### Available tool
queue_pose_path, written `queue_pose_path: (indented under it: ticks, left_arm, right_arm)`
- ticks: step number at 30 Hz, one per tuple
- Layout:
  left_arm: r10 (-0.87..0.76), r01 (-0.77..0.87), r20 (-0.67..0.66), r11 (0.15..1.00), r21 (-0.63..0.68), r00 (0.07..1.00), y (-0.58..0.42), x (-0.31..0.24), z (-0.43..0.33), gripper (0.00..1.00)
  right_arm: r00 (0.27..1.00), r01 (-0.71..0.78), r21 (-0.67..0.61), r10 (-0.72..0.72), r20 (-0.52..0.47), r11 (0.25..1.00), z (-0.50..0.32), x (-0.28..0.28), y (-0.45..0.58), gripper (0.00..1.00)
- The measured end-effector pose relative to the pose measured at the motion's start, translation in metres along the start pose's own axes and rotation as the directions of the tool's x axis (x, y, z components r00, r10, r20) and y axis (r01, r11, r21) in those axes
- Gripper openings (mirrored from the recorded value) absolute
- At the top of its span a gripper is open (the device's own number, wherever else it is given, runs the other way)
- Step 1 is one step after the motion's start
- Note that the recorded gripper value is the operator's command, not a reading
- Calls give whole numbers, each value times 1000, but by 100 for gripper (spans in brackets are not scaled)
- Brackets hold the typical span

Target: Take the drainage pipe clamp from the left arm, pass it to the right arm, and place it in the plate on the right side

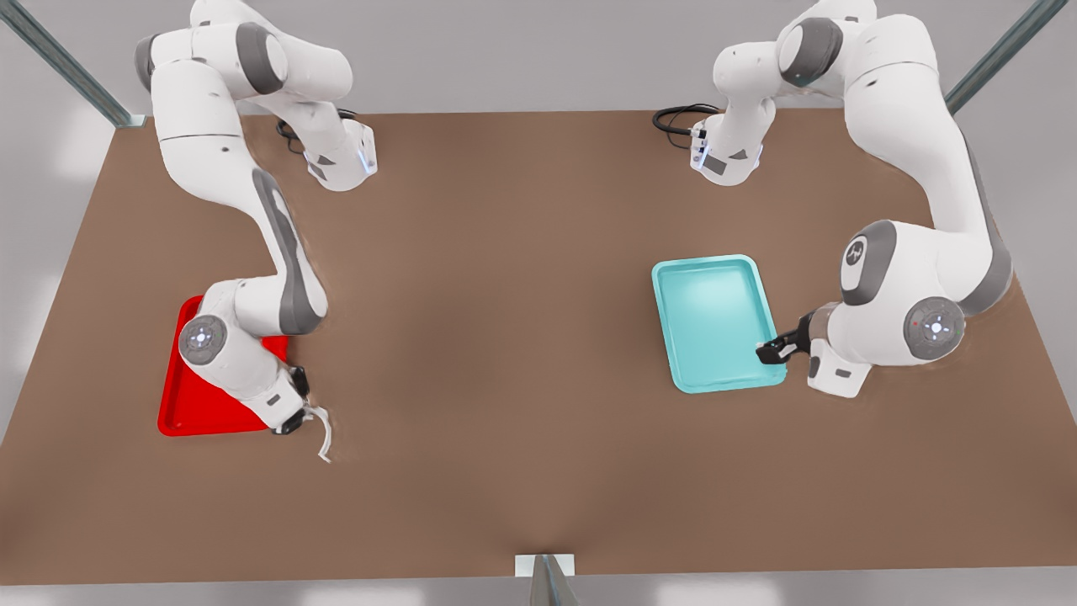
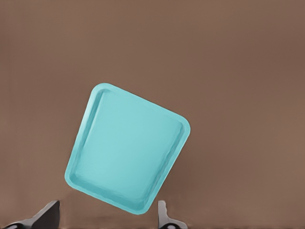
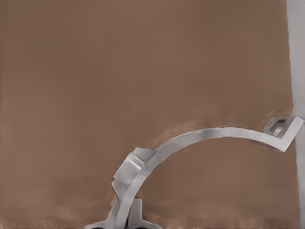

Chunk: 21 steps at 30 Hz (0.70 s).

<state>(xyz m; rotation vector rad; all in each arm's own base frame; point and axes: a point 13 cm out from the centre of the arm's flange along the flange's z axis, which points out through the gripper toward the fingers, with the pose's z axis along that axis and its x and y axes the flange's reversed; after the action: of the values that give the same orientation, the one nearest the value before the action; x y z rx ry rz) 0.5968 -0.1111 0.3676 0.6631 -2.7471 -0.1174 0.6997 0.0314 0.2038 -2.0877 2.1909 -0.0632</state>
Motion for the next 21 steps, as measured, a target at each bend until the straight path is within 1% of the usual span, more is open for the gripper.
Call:
queue_pose_path:
  ticks: [1,3,4,5,8,11,16,19,20,21]
  left_arm:
    - [33,-33,14,999,-38,999,5,17,1,100]
    - [94,-93,11,993,-73,996,8,32,5,100]
    - [130,-129,1,988,-83,992,5,40,7,100]
    - [159,-160,-10,983,-85,987,2,45,7,100]
    - [233,-235,-38,968,-87,972,-2,56,10,100]
    - [268,-273,-65,958,-88,961,4,51,16,100]
    - [320,-327,-83,941,-83,944,11,49,17,100]
    - [350,-358,-95,930,-83,932,13,51,18,100]
    - [359,-367,-98,927,-83,928,13,51,18,100]
    - [367,-375,-99,923,-84,925,14,51,17,100]
  right_arm:
    - [1000,-30,-15,29,-10,999,-3,51,2,21]
    - [998,-56,-52,54,-21,997,-1,127,16,21]
    - [998,-60,-74,58,-23,995,3,157,27,21]
    - [999,-43,-97,40,-28,994,9,175,38,21]
    - [999,27,-167,-31,-23,986,36,201,75,21]
    - [996,89,-217,-91,-2,972,64,216,116,21]
    - [985,173,-224,-173,20,959,84,239,141,21]
    - [973,228,-221,-227,32,948,92,242,147,21]
    - [969,245,-220,-244,35,944,93,242,149,39]
    - [965,263,-216,-261,39,940,94,241,149,100]
